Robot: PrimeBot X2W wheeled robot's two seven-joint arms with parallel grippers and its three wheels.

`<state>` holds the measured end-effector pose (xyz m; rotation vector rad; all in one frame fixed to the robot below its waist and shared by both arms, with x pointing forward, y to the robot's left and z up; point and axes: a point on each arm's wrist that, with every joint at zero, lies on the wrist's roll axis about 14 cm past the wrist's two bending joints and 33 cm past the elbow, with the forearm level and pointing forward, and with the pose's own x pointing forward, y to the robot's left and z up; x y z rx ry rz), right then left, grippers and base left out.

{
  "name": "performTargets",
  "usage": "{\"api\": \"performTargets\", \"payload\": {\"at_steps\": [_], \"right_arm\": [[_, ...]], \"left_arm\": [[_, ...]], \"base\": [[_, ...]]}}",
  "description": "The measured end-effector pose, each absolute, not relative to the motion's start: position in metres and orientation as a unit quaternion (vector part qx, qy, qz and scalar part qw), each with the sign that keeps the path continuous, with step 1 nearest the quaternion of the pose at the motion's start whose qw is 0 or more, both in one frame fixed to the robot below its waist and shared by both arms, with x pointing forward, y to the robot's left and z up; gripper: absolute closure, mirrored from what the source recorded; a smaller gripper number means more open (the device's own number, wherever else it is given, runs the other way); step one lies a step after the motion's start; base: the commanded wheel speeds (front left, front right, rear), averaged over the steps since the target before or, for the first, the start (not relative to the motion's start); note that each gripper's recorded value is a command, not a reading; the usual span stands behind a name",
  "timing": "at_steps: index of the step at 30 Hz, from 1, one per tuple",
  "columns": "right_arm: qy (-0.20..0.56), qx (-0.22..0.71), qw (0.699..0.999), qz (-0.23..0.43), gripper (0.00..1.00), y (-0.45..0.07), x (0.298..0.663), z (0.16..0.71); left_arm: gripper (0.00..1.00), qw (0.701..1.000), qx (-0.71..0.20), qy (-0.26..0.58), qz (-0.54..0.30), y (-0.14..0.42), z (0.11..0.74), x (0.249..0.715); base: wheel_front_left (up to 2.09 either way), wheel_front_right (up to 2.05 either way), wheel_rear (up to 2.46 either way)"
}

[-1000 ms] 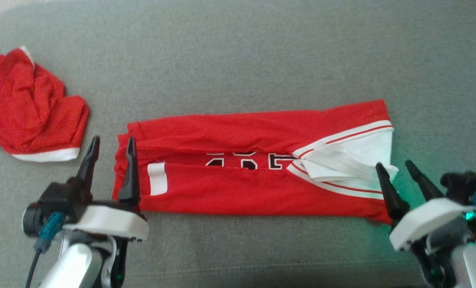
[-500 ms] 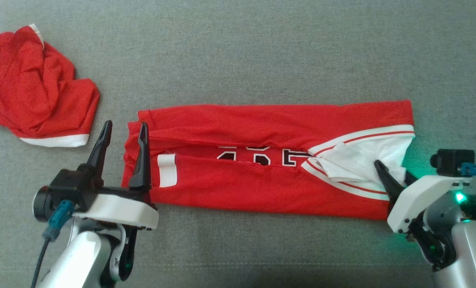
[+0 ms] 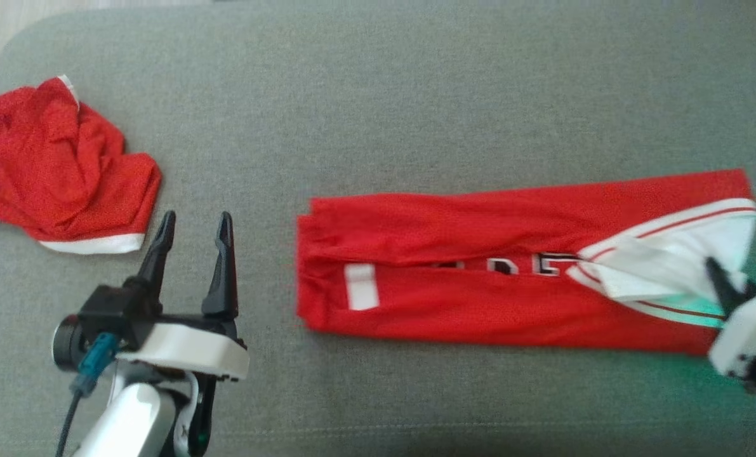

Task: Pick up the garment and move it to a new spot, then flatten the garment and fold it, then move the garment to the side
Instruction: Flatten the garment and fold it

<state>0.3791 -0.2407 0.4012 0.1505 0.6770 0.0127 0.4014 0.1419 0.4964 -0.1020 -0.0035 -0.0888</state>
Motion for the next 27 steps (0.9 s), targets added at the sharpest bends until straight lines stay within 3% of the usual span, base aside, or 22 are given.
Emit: {"api": "performTargets", "payload": {"at_steps": [4,7,15,19,27], "right_arm": [[0.332,0.046,0.942,-0.017,1.0,-0.268,0.37,0.41],[0.319,0.04,0.947,-0.002,1.0,-0.26,0.372,0.423],[0.228,0.006,0.959,0.167,1.0,-0.145,0.401,0.494],[0.245,0.026,0.938,0.245,1.0,-0.083,0.394,0.486],[0.287,0.102,0.906,0.292,1.0,-0.015,0.388,0.452]], "left_arm": [[0.0,0.997,-0.052,-0.004,-0.05,0.138,0.499,0.396],[0.0,0.997,-0.052,-0.009,-0.056,0.134,0.503,0.394],[0.0,0.996,-0.055,-0.021,-0.06,0.131,0.513,0.384],[0.0,0.997,-0.056,-0.024,-0.056,0.133,0.516,0.379],[0.0,0.997,-0.059,-0.023,-0.046,0.139,0.515,0.37]], "base": [[0.0,0.0,0.0],[0.0,0.0,0.0],[0.0,0.0,0.0],[0.0,0.0,0.0],[0.0,0.0,0.0]]}}
